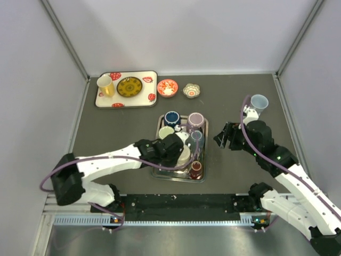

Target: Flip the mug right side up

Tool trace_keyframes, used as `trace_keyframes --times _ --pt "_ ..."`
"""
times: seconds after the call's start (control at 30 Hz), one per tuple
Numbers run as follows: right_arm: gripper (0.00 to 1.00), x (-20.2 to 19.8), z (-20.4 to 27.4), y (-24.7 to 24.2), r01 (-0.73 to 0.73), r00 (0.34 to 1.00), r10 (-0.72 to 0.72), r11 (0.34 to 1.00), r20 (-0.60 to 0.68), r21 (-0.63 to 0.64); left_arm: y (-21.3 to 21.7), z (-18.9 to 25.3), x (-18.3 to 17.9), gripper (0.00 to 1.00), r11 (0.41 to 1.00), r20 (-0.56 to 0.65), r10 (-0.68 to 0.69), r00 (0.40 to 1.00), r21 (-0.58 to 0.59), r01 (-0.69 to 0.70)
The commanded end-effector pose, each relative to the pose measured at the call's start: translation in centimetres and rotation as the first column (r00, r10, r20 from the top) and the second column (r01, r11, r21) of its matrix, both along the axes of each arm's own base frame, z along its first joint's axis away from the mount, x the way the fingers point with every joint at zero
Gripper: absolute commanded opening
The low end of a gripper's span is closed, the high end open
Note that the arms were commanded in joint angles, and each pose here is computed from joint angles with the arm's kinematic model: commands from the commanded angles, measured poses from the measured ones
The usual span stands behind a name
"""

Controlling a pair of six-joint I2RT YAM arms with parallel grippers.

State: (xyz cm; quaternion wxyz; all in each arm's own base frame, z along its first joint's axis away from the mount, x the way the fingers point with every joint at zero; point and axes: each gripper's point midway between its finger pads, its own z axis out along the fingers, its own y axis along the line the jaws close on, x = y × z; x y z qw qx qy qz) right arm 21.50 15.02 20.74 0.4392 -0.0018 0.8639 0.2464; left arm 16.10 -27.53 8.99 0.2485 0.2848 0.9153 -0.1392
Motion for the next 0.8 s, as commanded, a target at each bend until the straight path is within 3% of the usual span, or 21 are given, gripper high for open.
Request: trace_keyframes --times 0.0,0.17,0.33,0.4,0.43,0.47,0.5,0.63,0.67,0.7,0.77 --pt "0.74 -0.1 2.1 0.7 -0.026 0.999 0.025 0.998 0.038 0.048 -0.1 7.4 0.2 0.0 0.986 0.136 -0.007 0.991 -0.166 0.03" --pt "0.74 -0.8 3.2 1.7 -0.088 0.995 0.084 0.992 0.052 0.085 0.3 12.1 -0.7 0.0 0.966 0.157 -0.011 0.988 -0.255 0.051" --pt "0.74 -2.9 6.4 3.8 -0.241 0.968 0.219 0.951 0.126 0.192 1.3 19.0 -0.9 0.0 0.88 0.243 0.089 0.966 -0.473 0.038" --pt "0.74 -4.4 7.7 4.5 -0.313 0.946 0.277 0.916 0.167 0.25 1.9 23.5 -0.4 0.0 0.764 0.272 0.216 0.938 -0.645 0.011" --pt "0.74 -4.9 8.2 4.7 -0.335 0.938 0.294 0.902 0.181 0.271 2.0 23.6 -0.3 0.0 0.732 0.274 0.238 0.932 -0.681 0.013" --pt "0.74 -5.6 8.8 4.8 -0.362 0.928 0.311 0.885 0.205 0.292 1.8 26.1 -0.1 0.0 0.645 0.27 0.285 0.92 -0.764 0.024" --pt "0.74 -6.4 9.3 5.3 -0.401 0.913 0.344 0.855 0.22 0.327 2.3 27.5 -0.2 0.0 0.596 0.268 0.312 0.911 -0.803 0.032" --pt "0.74 -8.6 11.0 6.1 -0.497 0.866 0.41 0.769 0.285 0.403 1.8 30.9 -0.6 0.0 0.443 0.243 0.333 0.911 -0.893 0.076" --pt "0.73 -9.0 11.3 6.3 -0.516 0.855 0.423 0.748 0.299 0.417 1.7 31.6 -0.8 0.0 0.393 0.222 0.335 0.916 -0.916 0.079" --pt "0.73 -9.8 11.1 6.6 -0.538 0.843 0.452 0.716 0.291 0.446 2.0 34.2 -1.2 0.0 0.287 0.229 0.348 0.909 -0.949 0.129" --pt "0.72 -10.2 12.2 7.0 -0.575 0.818 0.464 0.668 0.34 0.471 1.7 34.5 -1.8 0.0 0.223 0.213 0.321 0.923 -0.964 0.144"
